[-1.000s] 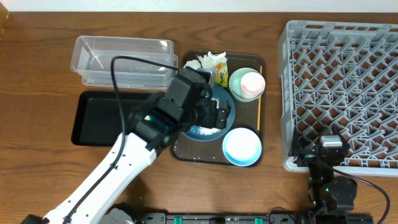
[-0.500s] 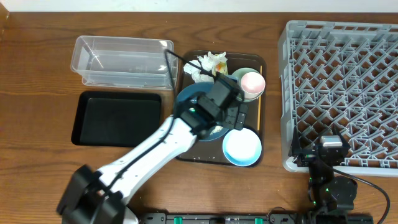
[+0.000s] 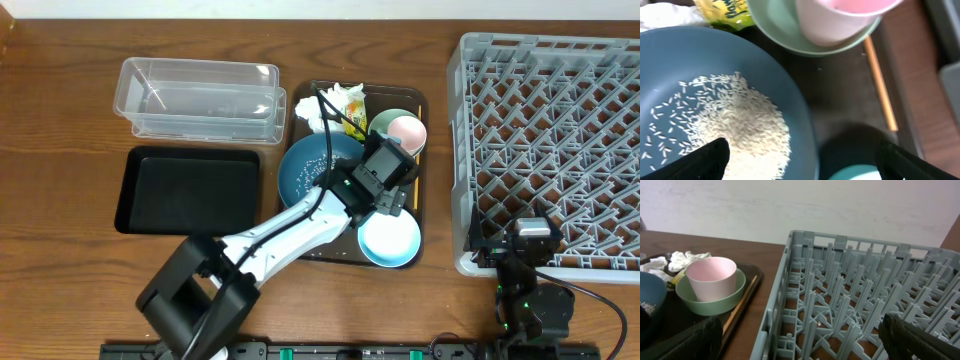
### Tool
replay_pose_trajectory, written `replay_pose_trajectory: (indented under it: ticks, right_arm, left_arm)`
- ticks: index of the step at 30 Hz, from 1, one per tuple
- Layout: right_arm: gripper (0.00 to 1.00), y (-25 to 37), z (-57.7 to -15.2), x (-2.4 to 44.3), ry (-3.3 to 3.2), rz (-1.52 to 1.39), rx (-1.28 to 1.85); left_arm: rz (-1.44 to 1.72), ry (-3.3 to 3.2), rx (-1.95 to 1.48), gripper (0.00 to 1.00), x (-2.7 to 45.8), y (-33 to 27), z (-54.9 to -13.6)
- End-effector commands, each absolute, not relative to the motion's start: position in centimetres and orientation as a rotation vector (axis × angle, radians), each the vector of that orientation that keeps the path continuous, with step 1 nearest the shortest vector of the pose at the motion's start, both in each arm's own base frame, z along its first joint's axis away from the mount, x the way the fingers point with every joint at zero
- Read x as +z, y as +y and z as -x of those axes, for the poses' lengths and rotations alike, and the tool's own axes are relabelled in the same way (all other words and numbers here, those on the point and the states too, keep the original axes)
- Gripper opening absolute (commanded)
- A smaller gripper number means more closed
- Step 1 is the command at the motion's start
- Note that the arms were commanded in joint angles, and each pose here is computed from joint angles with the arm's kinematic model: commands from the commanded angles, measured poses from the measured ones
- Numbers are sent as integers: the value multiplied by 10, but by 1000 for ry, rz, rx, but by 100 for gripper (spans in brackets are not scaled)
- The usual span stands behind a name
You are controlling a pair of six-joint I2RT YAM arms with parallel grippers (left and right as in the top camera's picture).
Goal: Sort waste into correct bins and load items into the dishwasher rack
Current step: 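Reach the left gripper over to the rim of the blue rice bowl, then close the left gripper on the blue bowl's right rim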
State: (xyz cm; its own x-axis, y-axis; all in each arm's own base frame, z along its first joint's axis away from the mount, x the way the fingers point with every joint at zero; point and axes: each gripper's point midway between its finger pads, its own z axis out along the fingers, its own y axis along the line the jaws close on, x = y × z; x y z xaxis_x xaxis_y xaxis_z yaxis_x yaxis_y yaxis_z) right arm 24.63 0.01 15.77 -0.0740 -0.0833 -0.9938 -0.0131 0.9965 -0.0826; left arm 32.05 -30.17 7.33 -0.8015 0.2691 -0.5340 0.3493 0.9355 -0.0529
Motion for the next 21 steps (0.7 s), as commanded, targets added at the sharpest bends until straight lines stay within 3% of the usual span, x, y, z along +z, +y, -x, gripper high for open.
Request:
replay_pose_trajectory:
  ticks: [1, 4, 17, 21]
  right_arm:
    - [99, -3, -246, 156, 1646, 68, -75]
    - [99, -3, -246, 156, 1646, 68, -75]
    - [99, -3, -246, 156, 1646, 68, -75]
    - [99, -3, -246, 156, 1646, 68, -75]
  left_arm:
    - [-384, 2518, -128, 93, 75, -296, -333]
    - [-370, 2520, -132, 84, 74, -296, -333]
    - [-277, 2582, -118, 82, 46, -295, -331]
    - [-267, 2582, -123, 72, 47, -295, -332]
